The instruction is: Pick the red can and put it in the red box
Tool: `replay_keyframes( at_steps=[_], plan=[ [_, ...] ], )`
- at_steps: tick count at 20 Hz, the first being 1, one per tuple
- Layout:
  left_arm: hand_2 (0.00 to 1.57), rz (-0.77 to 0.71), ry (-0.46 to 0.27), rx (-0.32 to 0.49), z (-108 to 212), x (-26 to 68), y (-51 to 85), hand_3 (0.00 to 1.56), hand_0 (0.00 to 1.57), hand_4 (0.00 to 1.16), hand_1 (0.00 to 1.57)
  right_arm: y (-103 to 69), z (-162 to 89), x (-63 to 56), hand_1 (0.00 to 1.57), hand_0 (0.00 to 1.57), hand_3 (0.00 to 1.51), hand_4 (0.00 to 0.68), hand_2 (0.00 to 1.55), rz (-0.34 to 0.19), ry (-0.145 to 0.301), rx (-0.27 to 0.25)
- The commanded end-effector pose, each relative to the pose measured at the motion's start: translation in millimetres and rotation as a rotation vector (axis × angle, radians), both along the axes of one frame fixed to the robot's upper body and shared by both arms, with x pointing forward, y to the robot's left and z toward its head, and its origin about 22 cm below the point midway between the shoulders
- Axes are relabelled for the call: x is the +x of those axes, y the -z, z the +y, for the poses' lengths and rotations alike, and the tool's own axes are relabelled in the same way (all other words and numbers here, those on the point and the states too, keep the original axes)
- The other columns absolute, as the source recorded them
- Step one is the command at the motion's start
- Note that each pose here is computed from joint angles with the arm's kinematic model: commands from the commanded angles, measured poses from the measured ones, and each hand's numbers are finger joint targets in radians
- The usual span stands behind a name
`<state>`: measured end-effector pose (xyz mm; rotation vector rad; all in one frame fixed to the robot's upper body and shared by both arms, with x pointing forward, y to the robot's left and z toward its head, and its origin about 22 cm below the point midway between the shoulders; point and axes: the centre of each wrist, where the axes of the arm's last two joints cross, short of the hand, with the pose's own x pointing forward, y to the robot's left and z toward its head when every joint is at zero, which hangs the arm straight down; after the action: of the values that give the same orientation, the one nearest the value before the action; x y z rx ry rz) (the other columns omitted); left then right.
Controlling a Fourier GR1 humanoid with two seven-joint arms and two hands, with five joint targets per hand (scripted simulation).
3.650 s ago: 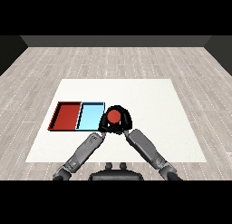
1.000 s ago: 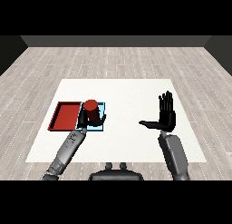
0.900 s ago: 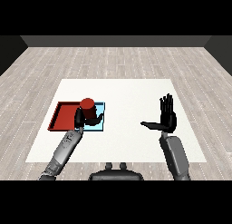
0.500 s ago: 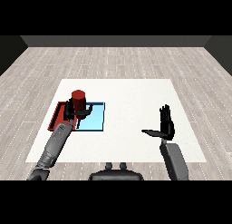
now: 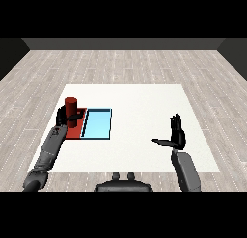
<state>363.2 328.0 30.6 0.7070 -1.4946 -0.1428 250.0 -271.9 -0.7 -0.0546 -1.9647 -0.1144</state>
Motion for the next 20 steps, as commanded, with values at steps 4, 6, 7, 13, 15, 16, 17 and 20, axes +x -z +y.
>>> replay_keyframes(
  at_steps=[4,6,7,13,15,16,17,20],
  plan=[
    [1.57,0.186,-0.153,0.049,40.8,-4.2,45.6,1.50,1.57,1.04,1.57,-0.7,7.0,2.1,0.00,0.00,0.00,0.000,0.00,-0.041,-0.022,-0.005],
    [1.44,0.263,-0.208,0.075,44.7,-8.0,54.2,1.43,1.39,1.05,1.39,-7.6,-3.4,5.1,0.00,0.00,0.00,0.000,0.00,-0.070,-0.005,-0.017],
    [1.41,0.266,-0.239,0.077,54.9,-13.2,56.5,1.38,1.41,1.00,1.41,-7.8,14.2,1.0,0.00,0.00,0.00,0.000,0.00,-0.085,-0.010,-0.033],
    [0.80,0.405,-0.302,0.090,43.1,-15.5,75.0,0.00,0.85,0.71,0.85,-14.7,6.3,0.3,0.00,0.00,0.00,0.000,0.00,-0.104,-0.023,-0.056],
    [0.76,0.437,-0.298,0.031,40.3,-19.3,82.1,0.00,0.76,0.67,0.76,-10.4,1.4,5.3,0.00,0.00,0.00,0.000,0.00,-0.132,-0.016,-0.050],
    [1.09,0.405,-0.288,-0.043,45.3,-15.3,74.0,0.00,1.13,0.53,1.13,-5.3,6.4,0.6,0.00,0.00,0.00,0.000,0.00,-0.116,-0.002,-0.052],
    [1.17,0.466,-0.250,0.063,50.4,-21.2,78.1,0.00,1.25,0.46,1.25,-6.7,-4.2,-2.4,0.00,0.00,0.00,0.000,0.00,-0.118,-0.010,-0.037],
    [0.00,0.541,-0.169,0.124,49.2,-24.4,83.0,0.00,0.00,0.65,0.00,-12.6,1.9,4.0,0.00,0.00,0.00,0.000,0.00,-0.143,-0.032,-0.032]
  ],
)
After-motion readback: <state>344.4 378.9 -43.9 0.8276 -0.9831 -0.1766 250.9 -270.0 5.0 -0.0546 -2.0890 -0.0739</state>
